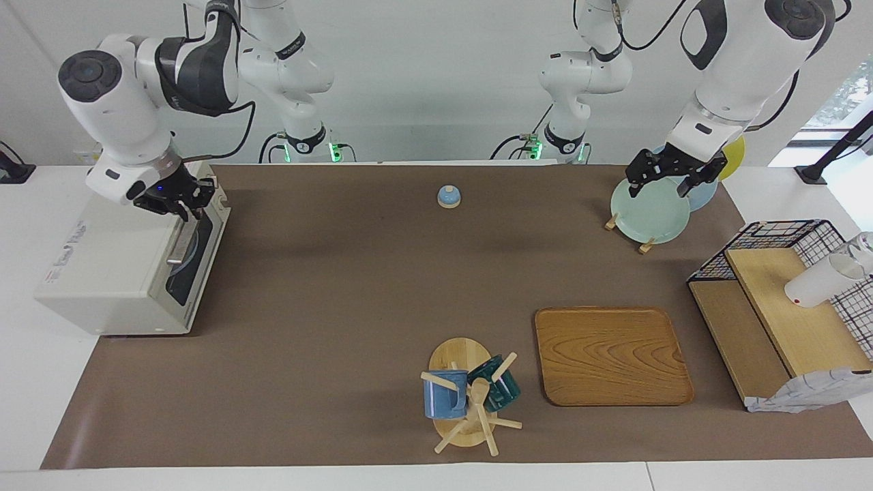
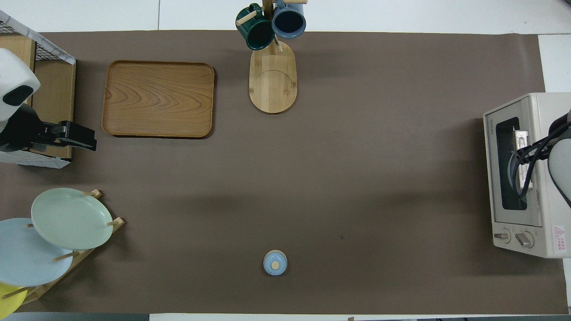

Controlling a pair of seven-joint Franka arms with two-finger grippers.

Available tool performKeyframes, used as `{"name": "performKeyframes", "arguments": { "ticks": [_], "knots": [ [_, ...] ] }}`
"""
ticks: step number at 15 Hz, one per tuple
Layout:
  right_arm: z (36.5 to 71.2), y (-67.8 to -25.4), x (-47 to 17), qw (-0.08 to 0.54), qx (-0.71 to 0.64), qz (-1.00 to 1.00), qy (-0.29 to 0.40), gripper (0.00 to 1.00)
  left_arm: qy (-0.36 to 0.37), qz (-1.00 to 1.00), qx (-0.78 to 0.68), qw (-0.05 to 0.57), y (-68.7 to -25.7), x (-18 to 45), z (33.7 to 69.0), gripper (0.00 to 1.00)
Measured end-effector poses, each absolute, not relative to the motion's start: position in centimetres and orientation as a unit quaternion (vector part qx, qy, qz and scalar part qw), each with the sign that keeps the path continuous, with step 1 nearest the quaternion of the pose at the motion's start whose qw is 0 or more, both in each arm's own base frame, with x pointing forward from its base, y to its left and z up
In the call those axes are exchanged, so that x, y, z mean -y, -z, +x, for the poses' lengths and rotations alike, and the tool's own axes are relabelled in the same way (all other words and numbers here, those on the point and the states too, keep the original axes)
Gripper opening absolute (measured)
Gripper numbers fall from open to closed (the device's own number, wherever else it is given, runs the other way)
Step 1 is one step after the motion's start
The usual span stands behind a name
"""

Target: Put eggplant into oven

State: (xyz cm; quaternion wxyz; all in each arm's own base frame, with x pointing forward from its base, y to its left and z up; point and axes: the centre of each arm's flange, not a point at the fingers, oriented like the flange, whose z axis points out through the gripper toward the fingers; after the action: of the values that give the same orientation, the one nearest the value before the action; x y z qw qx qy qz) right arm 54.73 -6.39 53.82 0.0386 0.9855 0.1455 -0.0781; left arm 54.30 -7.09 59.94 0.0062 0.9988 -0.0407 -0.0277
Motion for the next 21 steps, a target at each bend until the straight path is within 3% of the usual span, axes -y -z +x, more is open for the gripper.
{"name": "performKeyframes", "arguments": {
  "ticks": [2,6,7,15,21],
  "knots": [
    [54.9,-55.4,5.3,0.006,-0.13,0.989,0.065,0.54,0.028,0.999,0.041,0.006,-59.9,7.1,54.3,1.0],
    [54.7,-57.5,2.9,-0.001,-0.071,0.995,0.07,0.95,0.028,0.999,0.041,0.006,-59.9,7.1,54.3,1.0],
    [54.6,-57.8,2.2,0.0,-0.065,0.995,0.071,1.0,0.028,0.999,0.041,0.006,-59.9,7.1,54.3,1.0],
    [54.5,-58.3,-0.7,0.006,-0.068,0.995,0.07,1.0,0.028,0.999,0.041,0.006,-59.9,7.1,54.3,1.0],
    [55.1,-58.1,1.3,0.006,-0.04,0.997,0.07,1.0,0.028,0.999,0.041,0.006,-59.9,7.1,54.3,1.0]
  ]
}}
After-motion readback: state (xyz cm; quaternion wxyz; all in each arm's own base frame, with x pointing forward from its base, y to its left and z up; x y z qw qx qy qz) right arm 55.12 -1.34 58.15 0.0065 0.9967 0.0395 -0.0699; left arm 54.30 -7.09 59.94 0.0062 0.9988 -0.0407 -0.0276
